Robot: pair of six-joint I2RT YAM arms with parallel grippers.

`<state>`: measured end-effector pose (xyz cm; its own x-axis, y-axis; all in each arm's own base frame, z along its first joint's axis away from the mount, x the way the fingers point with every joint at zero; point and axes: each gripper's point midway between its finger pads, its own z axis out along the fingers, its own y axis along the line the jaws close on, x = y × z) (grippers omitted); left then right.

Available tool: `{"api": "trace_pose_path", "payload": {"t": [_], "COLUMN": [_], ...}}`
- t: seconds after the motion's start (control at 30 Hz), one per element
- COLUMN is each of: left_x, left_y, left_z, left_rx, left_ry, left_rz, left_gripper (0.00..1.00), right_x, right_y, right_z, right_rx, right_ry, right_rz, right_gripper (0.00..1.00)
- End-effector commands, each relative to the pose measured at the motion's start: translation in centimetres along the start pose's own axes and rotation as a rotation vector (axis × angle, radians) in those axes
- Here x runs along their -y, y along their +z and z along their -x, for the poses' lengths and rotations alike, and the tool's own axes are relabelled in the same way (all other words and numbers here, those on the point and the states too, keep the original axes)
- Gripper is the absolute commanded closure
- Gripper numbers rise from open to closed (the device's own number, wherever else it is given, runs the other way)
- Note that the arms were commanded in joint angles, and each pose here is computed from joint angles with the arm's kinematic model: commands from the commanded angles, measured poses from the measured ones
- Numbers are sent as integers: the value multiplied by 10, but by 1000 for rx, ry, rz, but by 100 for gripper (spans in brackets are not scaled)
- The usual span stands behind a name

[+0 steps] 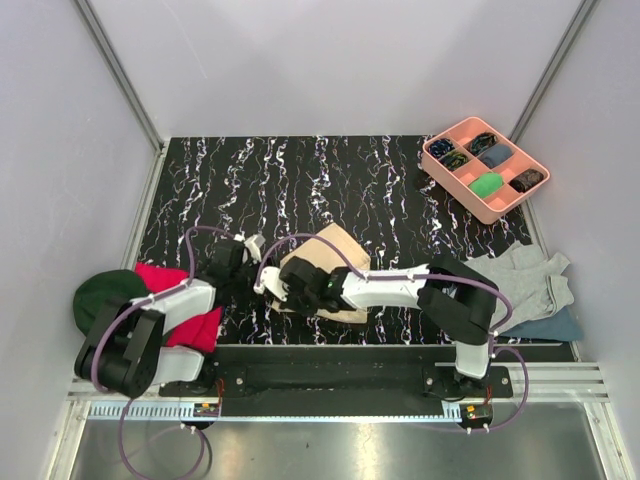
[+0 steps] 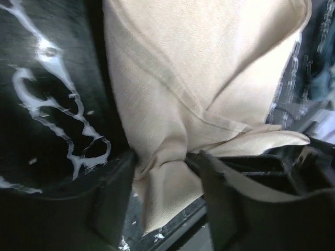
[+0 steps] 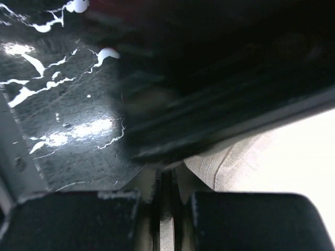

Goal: Fold the napkin, place the utensils inside, and roll it up
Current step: Roll the napkin with the utensil

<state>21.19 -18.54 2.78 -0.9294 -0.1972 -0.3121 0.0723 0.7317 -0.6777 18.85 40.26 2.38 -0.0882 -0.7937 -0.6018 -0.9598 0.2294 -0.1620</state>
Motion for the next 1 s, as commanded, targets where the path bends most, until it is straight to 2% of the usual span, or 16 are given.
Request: {"api": "trace_pose_path", "payload": {"t": [0.0,0.1,0.27,0.43,0.67,0.97], "left_x": [-28,-38,-45,-14,18,25], "left_y": [-15,-25,-34,-45,-46,-27], "left_z": [5,9,7,24,12,-4], "left_rx": [48,106,187,316,329,249], "left_ry": [-8,-38,-53,74,171,227], "left_rz": [176,213,223,68,-129,-189], "left_gripper": [34,30,29,29,28,31], "right_x": [-35,-35,-38,-38,-30,-13], "right_y": [-8,-12,-18,-15,-14,-4], "right_z": [-30,-27,-20,-23,-20,-24], "right_rx": [-127,-127,-105,-126,-101,-108], "right_ry": [182,234,328,427,582,704], "right_rz": [314,397,546,653,829,949], "right_gripper": [99,99,99,99,99,100]}}
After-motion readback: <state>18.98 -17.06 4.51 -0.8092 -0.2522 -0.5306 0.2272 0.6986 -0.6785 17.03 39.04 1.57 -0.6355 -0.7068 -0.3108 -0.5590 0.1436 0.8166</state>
